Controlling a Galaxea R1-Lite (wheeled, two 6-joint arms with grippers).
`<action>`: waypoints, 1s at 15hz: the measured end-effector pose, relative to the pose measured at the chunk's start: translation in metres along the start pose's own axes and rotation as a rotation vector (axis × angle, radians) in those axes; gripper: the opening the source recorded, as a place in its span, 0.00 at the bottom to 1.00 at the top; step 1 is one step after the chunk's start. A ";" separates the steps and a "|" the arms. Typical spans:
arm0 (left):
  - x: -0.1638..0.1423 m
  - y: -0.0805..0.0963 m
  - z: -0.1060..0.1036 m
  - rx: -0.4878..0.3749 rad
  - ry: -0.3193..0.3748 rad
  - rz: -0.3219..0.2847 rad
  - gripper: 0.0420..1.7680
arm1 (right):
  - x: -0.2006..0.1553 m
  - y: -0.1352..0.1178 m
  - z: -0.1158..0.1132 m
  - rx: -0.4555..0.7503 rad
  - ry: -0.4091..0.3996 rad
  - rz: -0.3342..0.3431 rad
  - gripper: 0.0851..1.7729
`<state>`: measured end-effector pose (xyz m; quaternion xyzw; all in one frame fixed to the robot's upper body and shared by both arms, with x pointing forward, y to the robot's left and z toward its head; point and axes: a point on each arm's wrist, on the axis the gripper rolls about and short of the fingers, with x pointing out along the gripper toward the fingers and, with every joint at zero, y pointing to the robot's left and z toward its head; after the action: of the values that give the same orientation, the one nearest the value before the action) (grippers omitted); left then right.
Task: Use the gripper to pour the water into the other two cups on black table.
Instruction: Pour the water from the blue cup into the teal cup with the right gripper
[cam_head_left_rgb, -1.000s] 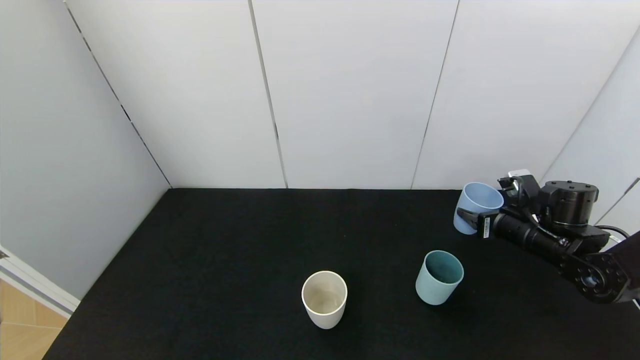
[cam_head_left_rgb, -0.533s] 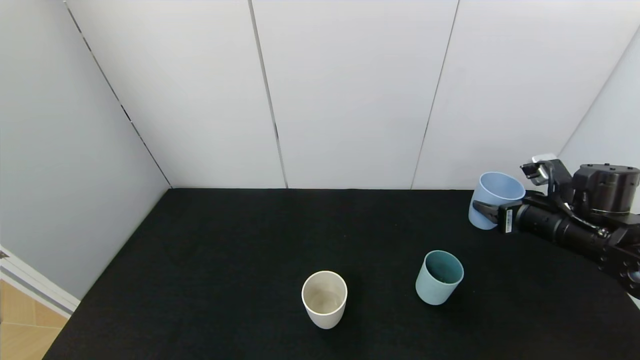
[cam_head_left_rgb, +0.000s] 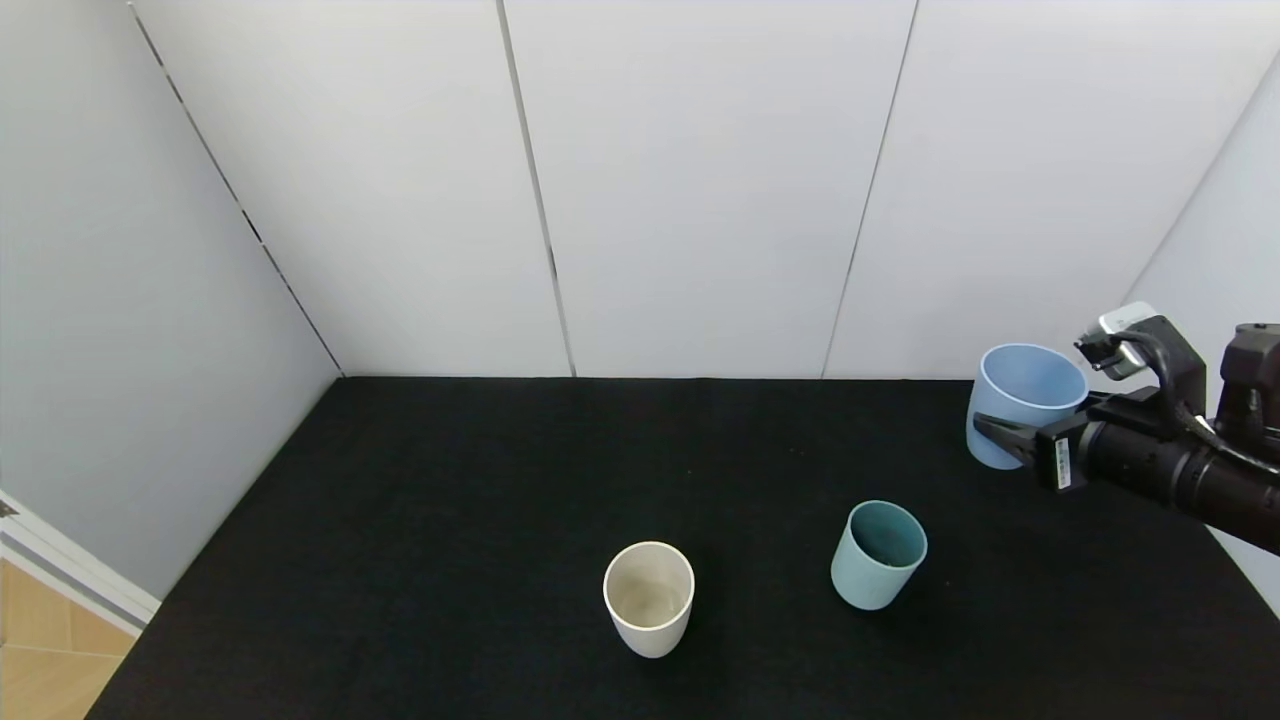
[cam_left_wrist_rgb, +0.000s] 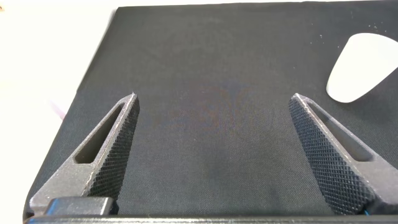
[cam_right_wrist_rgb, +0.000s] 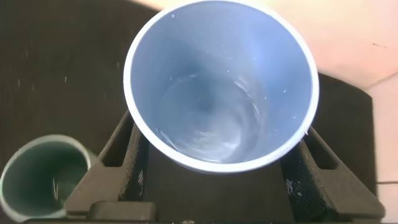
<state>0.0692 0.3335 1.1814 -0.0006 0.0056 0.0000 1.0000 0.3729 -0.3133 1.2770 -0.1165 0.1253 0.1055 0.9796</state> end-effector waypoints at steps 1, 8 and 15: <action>0.000 0.000 0.000 0.000 0.000 0.000 0.97 | -0.004 0.000 0.001 -0.022 0.011 0.003 0.69; 0.000 0.000 0.000 0.000 0.000 0.000 0.97 | -0.040 0.000 0.006 -0.210 0.092 0.023 0.69; 0.000 0.000 0.000 0.000 0.000 0.000 0.97 | -0.048 0.011 0.010 -0.424 0.113 0.014 0.69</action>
<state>0.0692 0.3335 1.1814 -0.0006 0.0056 -0.0002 1.0000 0.3270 -0.3086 1.2970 -0.3247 0.1559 0.1298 0.9238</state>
